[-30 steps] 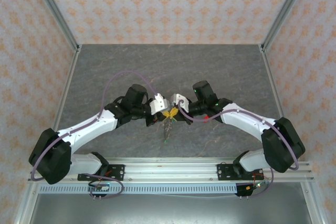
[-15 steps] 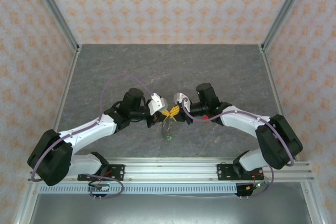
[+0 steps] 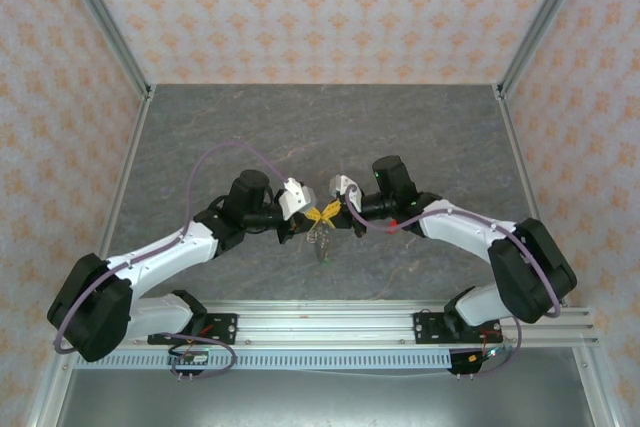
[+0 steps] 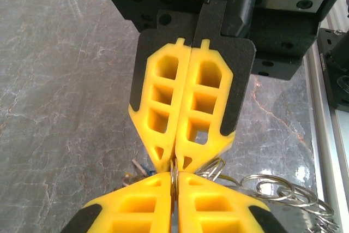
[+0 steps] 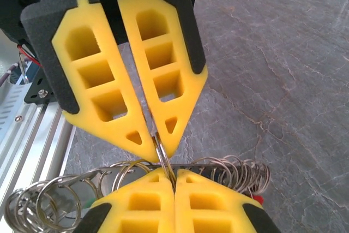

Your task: Put the keys on the keyring

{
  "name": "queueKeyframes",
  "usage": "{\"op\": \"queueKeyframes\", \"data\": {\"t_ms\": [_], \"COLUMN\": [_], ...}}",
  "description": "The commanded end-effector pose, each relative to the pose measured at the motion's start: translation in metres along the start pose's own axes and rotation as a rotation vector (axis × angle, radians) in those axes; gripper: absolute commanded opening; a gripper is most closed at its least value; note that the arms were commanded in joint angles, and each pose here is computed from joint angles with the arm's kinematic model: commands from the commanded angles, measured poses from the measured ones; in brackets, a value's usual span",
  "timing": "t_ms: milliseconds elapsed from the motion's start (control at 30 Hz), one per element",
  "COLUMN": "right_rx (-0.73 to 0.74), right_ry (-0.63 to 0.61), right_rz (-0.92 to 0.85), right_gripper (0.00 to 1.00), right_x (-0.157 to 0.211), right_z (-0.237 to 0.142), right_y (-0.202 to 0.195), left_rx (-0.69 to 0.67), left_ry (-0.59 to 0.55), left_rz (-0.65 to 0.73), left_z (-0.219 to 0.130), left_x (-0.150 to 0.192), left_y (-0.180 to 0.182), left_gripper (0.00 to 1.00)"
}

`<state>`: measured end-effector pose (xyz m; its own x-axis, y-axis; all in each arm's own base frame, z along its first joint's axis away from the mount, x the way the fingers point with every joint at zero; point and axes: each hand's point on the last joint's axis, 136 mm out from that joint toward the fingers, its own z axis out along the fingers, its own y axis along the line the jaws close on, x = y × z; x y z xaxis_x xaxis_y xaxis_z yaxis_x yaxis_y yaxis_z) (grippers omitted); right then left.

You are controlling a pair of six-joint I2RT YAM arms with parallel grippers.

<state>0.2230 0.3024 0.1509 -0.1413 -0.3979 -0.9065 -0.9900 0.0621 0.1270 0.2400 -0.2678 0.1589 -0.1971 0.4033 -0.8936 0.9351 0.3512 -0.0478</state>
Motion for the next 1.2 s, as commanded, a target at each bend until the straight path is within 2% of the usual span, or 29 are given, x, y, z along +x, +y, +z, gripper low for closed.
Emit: {"op": "queueKeyframes", "data": {"t_ms": [0,167,367,633,867,1033,1167], "right_rx": [0.011,-0.005,-0.010,-0.017,-0.021,-0.021,-0.021], "right_ry": [0.041,0.101,0.115,0.101,0.087,0.091,0.091], "right_rz": [-0.064,-0.098,-0.125,-0.150,-0.159,-0.156,-0.157], "right_gripper": [0.00,0.00,0.00,0.00,0.00,0.00,0.00], "right_x": [-0.013,-0.016,-0.022,-0.030,-0.035,-0.034,-0.033], "right_z": [-0.011,-0.014,-0.013,-0.014,-0.012,-0.011,-0.012], "right_y": [0.001,0.006,0.009,0.013,0.014,0.014,0.015], "left_rx": [0.018,0.033,0.049,0.047,0.065,0.058,0.043], "left_ry": [0.033,0.075,0.116,0.161,0.153,0.142,0.166], "left_rz": [0.086,0.110,0.125,0.137,0.139,0.143,0.147], "left_z": [-0.007,-0.006,0.000,0.001,0.004,0.004,0.004], "left_x": [-0.008,-0.011,-0.010,-0.002,-0.006,-0.009,-0.004], "left_y": [-0.006,-0.005,-0.004,-0.003,-0.004,-0.003,0.000], "left_gripper": [0.18,0.22,0.25,0.25,0.23,0.16,0.03]}}
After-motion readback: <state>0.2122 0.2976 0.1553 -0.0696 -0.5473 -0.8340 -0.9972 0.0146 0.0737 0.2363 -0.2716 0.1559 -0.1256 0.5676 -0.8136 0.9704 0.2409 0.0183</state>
